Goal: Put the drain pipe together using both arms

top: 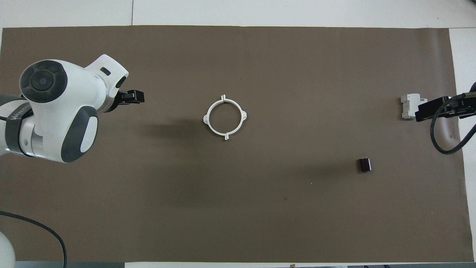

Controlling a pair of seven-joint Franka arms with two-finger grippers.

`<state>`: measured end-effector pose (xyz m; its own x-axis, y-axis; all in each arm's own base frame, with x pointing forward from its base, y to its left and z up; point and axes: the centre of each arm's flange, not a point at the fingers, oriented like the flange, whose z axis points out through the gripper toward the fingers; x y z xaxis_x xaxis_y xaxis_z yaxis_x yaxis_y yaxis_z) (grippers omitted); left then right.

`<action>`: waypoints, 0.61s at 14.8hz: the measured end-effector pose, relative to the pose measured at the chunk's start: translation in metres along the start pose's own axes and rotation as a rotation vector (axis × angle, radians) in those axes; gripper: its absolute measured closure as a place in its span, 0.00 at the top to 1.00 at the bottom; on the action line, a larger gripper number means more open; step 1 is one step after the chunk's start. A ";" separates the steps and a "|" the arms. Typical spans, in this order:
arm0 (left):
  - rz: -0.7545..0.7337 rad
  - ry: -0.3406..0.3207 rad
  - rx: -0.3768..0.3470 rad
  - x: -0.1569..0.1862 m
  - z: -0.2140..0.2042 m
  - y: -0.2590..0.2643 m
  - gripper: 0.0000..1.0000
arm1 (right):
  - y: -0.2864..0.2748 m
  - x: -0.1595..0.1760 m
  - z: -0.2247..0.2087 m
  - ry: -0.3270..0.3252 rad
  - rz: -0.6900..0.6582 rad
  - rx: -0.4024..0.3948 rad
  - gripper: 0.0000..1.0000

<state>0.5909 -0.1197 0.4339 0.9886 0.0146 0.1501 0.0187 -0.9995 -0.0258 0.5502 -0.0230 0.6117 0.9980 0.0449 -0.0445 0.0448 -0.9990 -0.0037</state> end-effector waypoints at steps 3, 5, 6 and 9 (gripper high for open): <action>0.025 -0.023 -0.027 0.001 -0.027 -0.040 1.00 | 0.000 0.000 0.000 0.001 0.000 0.000 1.00; 0.027 -0.035 -0.027 -0.001 -0.051 -0.062 1.00 | 0.000 0.000 0.000 0.002 0.000 0.000 1.00; 0.023 -0.050 -0.024 -0.003 -0.065 -0.072 1.00 | 0.000 0.000 -0.001 0.003 0.000 0.000 1.00; 0.038 -0.092 -0.019 -0.004 -0.106 -0.100 1.00 | 0.000 0.000 -0.001 0.003 0.000 0.000 1.00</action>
<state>0.5693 -0.0231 0.5411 0.9981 -0.0218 0.0580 -0.0211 -0.9997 -0.0112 0.5504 -0.0229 0.6122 0.9981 0.0451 -0.0418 0.0450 -0.9990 -0.0034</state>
